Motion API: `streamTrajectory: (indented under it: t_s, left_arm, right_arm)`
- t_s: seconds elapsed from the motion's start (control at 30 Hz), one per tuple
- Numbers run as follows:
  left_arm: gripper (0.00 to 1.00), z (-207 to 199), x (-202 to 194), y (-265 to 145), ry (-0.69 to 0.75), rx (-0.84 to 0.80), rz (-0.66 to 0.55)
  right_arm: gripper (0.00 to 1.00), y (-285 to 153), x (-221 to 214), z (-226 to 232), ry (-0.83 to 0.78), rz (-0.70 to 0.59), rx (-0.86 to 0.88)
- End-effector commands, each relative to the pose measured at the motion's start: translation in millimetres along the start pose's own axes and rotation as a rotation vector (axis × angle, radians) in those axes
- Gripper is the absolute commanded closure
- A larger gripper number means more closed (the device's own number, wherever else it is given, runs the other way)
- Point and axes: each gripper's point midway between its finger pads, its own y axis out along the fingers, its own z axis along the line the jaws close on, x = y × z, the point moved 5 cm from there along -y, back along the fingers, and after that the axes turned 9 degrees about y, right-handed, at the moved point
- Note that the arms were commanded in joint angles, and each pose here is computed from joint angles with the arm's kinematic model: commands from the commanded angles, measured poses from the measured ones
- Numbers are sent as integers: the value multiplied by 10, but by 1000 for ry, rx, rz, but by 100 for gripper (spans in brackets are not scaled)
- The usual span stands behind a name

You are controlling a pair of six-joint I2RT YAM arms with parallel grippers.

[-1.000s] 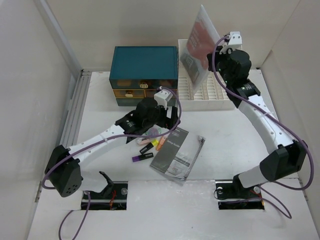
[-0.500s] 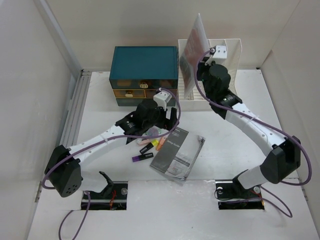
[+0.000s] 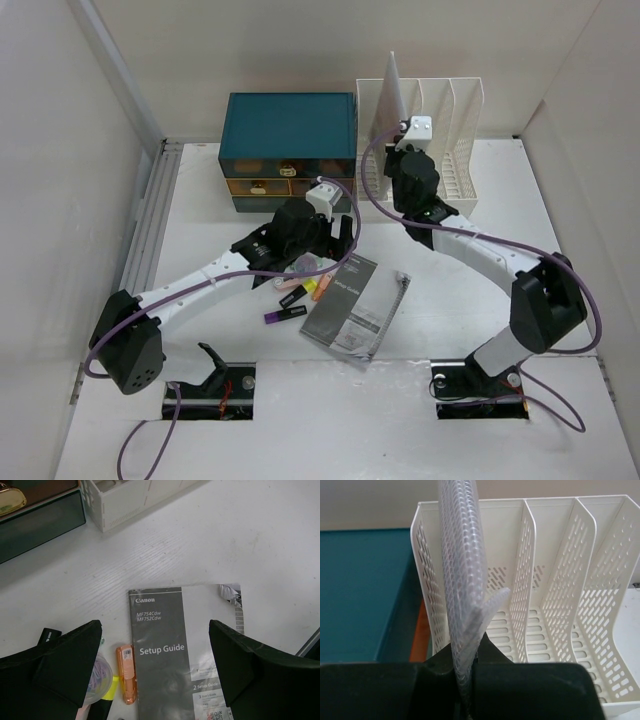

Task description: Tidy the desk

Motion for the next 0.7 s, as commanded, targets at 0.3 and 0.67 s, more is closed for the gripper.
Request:
streamTrajectory:
  t_s: [0.3, 0.67]
  left_arm:
    - [14, -4, 101, -74, -1, 7, -47]
    - [14, -5, 127, -192, 8, 3, -70]
  right_arm:
    - [26, -75, 166, 86, -34, -94, 80]
    - [3, -744, 902, -169, -87, -101, 180]
